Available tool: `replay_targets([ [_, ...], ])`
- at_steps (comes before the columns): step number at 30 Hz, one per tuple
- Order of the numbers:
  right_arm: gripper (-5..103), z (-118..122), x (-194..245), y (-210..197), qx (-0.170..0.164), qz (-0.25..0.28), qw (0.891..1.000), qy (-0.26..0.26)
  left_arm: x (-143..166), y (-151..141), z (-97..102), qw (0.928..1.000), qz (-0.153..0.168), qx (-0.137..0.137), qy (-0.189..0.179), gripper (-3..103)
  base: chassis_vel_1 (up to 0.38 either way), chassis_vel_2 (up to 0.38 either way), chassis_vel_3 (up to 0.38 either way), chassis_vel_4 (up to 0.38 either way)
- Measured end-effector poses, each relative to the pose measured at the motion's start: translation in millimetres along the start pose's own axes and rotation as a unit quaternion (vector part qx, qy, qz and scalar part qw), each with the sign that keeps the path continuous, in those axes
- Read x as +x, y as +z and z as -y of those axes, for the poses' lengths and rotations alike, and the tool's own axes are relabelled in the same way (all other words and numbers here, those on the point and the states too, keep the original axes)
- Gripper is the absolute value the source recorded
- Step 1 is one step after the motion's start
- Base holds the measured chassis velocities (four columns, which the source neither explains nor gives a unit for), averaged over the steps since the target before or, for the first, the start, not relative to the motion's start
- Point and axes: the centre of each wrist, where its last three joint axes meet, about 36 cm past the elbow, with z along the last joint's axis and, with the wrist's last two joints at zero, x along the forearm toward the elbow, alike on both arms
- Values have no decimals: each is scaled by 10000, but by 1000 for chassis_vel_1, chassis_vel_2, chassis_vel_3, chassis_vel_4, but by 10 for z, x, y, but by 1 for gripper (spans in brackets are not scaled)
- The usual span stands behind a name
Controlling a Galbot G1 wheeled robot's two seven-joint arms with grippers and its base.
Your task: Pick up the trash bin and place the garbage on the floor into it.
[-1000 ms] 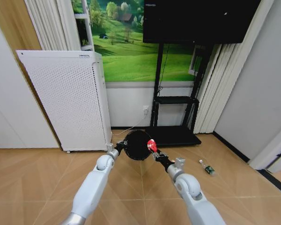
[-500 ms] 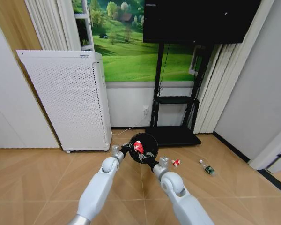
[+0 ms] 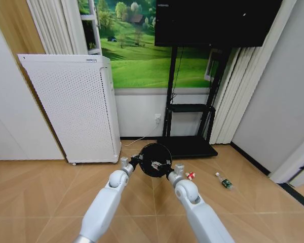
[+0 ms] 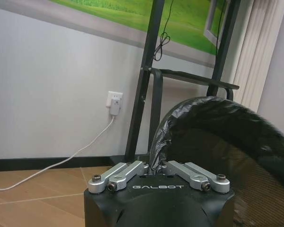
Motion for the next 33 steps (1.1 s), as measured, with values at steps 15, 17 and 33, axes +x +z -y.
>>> replay_targets([
  [15,100,890,-314,378,715,124,9847,1588,825,-174,-278,9984,194,6,-530,4,0,0,0,0],
  [17,100,904,-372,444,699,84,9845,1608,953,-165,-309,9980,196,-9,-597,4,0,0,0,0],
  [33,100,926,-582,255,406,66,9909,1285,1536,-271,-637,9939,293,-246,-1037,4,0,0,0,0],
])
